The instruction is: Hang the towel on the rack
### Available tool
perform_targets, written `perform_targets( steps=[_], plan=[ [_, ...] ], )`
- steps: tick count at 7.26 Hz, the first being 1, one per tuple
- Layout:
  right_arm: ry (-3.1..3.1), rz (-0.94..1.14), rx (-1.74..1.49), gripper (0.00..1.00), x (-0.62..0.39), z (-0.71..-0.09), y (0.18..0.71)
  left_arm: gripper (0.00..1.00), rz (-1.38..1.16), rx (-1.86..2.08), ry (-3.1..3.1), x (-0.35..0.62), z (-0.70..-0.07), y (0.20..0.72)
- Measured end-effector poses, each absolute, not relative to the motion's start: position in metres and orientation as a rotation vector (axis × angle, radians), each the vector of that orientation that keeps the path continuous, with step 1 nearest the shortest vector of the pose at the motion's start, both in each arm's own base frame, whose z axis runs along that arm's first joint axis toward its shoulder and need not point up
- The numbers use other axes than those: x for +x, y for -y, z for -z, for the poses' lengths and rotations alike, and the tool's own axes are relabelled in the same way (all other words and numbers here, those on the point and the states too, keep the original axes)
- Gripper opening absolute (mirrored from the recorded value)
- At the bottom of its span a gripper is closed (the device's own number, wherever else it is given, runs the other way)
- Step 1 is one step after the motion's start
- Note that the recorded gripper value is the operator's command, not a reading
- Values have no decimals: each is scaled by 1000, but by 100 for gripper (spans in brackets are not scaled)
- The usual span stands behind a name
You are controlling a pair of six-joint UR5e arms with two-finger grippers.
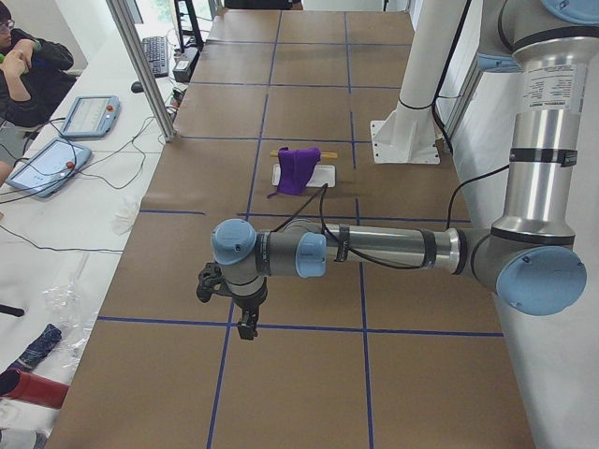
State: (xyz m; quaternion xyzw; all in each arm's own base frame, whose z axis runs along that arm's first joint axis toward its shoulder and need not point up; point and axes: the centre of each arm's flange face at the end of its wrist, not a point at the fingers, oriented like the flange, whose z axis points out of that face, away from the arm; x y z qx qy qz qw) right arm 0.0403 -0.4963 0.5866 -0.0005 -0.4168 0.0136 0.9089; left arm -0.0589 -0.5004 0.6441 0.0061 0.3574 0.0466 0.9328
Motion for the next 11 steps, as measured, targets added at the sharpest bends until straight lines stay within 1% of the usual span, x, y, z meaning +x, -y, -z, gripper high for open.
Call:
perform_targets(
  steps=[3,11],
  plan=[
    [853,-24,2,100,54,-613,496,100,-79,2,-733,-64,-634,503],
    [853,-29,8,100,57,-616,495,100,-80,5,-733,-65,-633,504]
  ],
)
